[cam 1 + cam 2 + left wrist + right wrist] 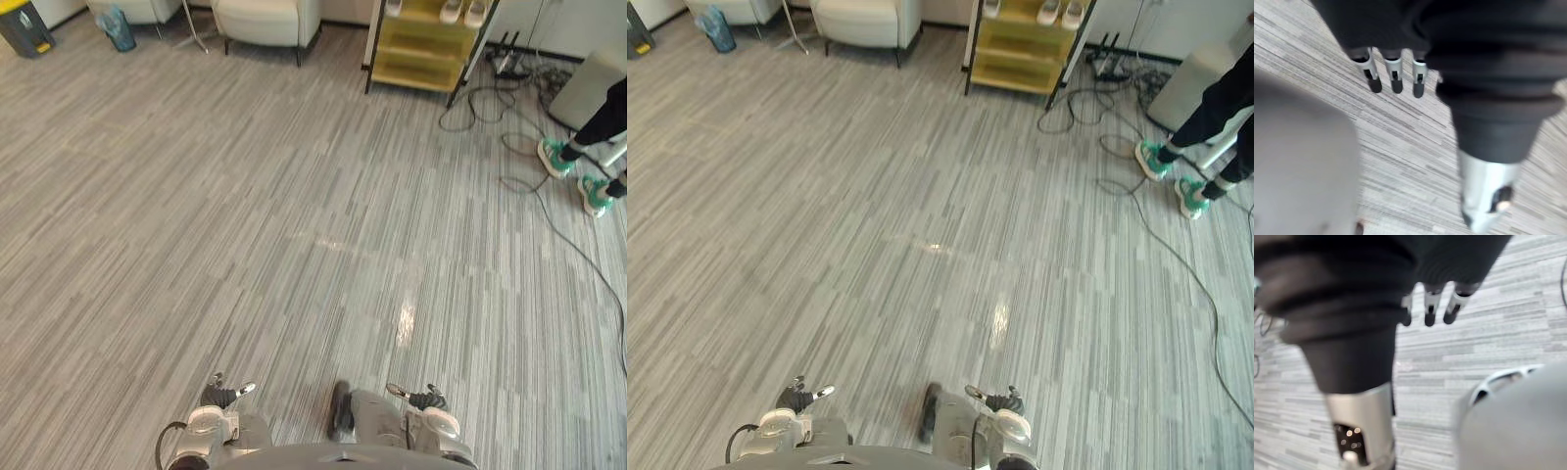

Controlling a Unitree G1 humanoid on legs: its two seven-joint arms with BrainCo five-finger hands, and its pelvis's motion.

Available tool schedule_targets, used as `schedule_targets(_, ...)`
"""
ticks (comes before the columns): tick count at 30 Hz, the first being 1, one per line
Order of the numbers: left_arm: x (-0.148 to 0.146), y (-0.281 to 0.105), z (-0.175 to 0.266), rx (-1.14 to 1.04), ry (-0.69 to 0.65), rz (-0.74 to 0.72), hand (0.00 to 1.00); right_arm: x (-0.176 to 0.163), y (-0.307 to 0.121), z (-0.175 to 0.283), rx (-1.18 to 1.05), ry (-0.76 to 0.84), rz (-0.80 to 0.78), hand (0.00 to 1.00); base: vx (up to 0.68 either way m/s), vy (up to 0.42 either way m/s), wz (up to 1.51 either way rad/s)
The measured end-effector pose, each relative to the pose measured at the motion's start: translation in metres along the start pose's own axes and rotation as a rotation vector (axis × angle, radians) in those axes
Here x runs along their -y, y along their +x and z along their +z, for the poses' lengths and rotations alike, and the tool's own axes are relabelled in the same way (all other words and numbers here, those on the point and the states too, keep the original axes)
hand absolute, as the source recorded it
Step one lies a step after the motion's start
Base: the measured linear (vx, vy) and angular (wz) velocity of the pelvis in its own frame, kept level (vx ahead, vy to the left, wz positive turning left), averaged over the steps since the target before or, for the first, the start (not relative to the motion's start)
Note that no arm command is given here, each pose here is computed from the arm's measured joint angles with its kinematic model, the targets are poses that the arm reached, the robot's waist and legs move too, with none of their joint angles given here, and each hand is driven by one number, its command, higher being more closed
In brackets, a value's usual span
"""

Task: Pick up cushions and gather them together orderly.

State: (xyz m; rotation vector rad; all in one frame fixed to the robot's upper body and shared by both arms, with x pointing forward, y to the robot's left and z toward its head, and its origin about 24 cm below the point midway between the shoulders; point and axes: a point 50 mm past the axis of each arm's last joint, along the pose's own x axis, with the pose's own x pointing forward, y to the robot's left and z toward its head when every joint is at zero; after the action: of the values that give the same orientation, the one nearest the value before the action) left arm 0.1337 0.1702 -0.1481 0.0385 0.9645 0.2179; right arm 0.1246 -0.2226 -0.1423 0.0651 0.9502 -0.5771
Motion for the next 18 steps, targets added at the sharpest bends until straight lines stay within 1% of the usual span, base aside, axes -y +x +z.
schedule_targets(3,0.001,0.0,0.006,0.025,0.008,-0.014,0.0,0.002,-0.001,-0.003,-0.012,0.008,-0.006,0.0,0.39,-0.092,-0.07)
schedule_targets(6,0.003,0.0,0.01,0.042,0.015,-0.02,0.0,0.002,-0.001,-0.005,-0.02,0.015,-0.01,0.0,0.33,0.046,-0.04)
schedule_targets(11,0.005,0.001,0.009,0.039,0.023,-0.028,0.0,-0.002,-0.001,-0.004,-0.016,0.016,-0.002,0.0,0.29,0.168,-0.51)
schedule_targets(13,-0.005,0.003,0.012,0.047,0.041,-0.008,0.0,-0.013,-0.004,-0.007,-0.021,0.004,0.032,0.0,0.31,0.206,-0.41)
schedule_targets(18,-0.01,0.004,0.011,0.035,0.037,0.003,0.0,-0.009,-0.006,-0.015,-0.039,-0.005,0.026,0.0,0.26,0.216,-0.27)
